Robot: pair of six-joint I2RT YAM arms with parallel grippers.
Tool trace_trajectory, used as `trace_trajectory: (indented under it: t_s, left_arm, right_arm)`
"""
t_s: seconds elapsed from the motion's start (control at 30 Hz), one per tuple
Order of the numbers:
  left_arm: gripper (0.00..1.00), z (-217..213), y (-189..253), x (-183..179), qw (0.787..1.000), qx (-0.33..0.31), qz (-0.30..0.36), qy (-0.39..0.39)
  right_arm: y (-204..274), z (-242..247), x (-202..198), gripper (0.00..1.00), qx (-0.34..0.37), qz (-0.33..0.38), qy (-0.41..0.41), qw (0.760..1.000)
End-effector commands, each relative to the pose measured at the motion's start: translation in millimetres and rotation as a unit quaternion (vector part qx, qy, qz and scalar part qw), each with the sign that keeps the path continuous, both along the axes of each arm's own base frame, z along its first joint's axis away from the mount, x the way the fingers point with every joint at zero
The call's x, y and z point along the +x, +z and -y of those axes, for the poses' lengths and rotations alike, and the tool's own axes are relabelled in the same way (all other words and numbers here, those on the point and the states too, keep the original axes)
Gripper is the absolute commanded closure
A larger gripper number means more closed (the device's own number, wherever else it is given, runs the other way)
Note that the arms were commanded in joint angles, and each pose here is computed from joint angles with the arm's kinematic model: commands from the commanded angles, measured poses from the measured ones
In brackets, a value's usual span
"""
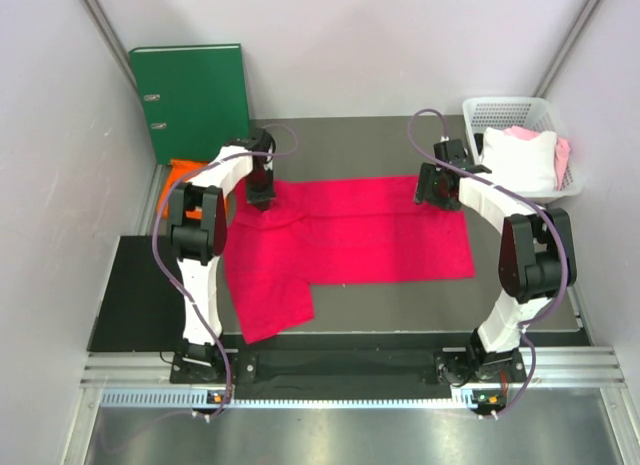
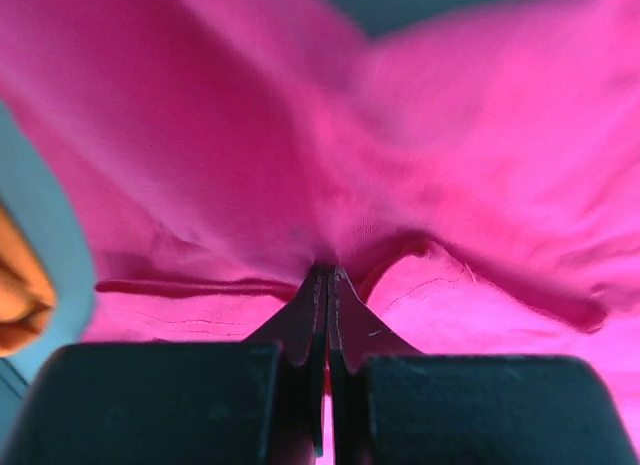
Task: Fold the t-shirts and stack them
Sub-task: Fold the flattened tshirt in 1/3 of the way
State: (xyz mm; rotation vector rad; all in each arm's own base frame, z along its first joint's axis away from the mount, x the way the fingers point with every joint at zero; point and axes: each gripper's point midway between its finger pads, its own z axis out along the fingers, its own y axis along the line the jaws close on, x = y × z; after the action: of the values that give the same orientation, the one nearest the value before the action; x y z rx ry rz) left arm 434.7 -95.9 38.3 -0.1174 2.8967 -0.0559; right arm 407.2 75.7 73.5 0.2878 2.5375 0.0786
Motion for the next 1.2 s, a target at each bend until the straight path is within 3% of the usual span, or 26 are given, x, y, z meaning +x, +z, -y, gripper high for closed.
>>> trace_trajectory:
  t_s: [0.0, 0.37, 0.6, 0.77, 0.97, 1.17]
  left_arm:
    - [1.0, 6.2, 32.5, -14.3, 0.999, -0.027, 0.023, -0.013]
    - [1.0, 24.3, 43.8, -98.5, 0.996, -0.055, -0.005, -0.064]
    - [1.0, 38.0, 11.4, -154.4, 0.992, -0.047, -0.07, -0.089]
    - [1.0, 33.0, 32.9, -130.3, 0.997, -0.024, -0.017, -0.076]
    - [1.0, 25.6, 80.1, -66.0, 0.996, 0.004, 0.088, -0.034]
    - [1.0, 27.3, 81.3, -30.5, 0.995, -0.006, 0.1, -0.022]
  right_arm:
    - [22.2, -8.3, 11.6, 0.32, 0.007, 0.036, 0.009, 0.999]
    - [17.7, -13.8, 21.9, 0.32, 0.015, 0.034, 0.011, 0.999]
    - [16.2, -16.1, 26.5, 0.32, 0.019, 0.034, 0.011, 0.999]
    - [17.4, -15.7, 26.9, 0.32, 0.016, 0.033, 0.013, 0.999]
    - [17.3, -15.1, 25.4, 0.32, 0.015, 0.034, 0.013, 0.999]
    - [16.8, -14.8, 23.8, 0.32, 0.015, 0.032, 0.013, 0.999]
